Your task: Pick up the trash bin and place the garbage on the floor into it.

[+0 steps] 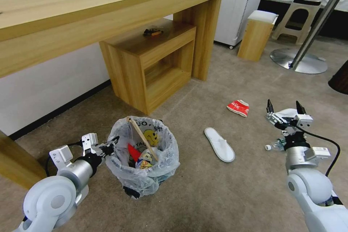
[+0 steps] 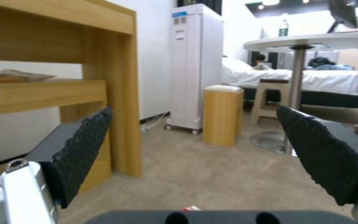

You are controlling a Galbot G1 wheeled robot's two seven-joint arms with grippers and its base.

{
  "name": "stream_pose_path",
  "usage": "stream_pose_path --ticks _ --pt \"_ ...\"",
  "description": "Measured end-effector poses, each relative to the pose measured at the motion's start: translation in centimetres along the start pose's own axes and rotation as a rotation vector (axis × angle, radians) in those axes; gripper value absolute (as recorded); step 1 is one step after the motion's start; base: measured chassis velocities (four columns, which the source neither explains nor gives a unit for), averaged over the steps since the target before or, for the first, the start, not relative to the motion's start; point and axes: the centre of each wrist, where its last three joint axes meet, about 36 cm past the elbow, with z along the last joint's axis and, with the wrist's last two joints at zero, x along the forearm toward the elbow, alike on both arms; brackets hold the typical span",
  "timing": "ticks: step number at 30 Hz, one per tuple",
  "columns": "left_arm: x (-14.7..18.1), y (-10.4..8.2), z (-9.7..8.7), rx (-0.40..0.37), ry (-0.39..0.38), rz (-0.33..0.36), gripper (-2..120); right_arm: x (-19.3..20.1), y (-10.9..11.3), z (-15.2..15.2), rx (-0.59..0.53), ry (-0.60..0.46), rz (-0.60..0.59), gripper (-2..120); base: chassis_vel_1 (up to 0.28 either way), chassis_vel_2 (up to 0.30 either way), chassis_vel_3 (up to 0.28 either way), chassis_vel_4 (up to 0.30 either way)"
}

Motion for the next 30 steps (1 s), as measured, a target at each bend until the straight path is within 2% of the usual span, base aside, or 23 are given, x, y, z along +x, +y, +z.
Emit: stream_pose_path --ticks 9,30 --pt "-0.08 0.06 0.14 -0.004 0.002 -0.002 3 -0.08 0.06 -0.02 -0.003 0.0 -0.002 100 -0.083 -0.077 -0.064 -0.068" --pt "0.06 -0.02 0.22 -0.007 0.0 0.0 3 -0.17 0.41 -0.41 -0.033 -0.002 0.002 100 0.0 0.0 0.0 0.0"
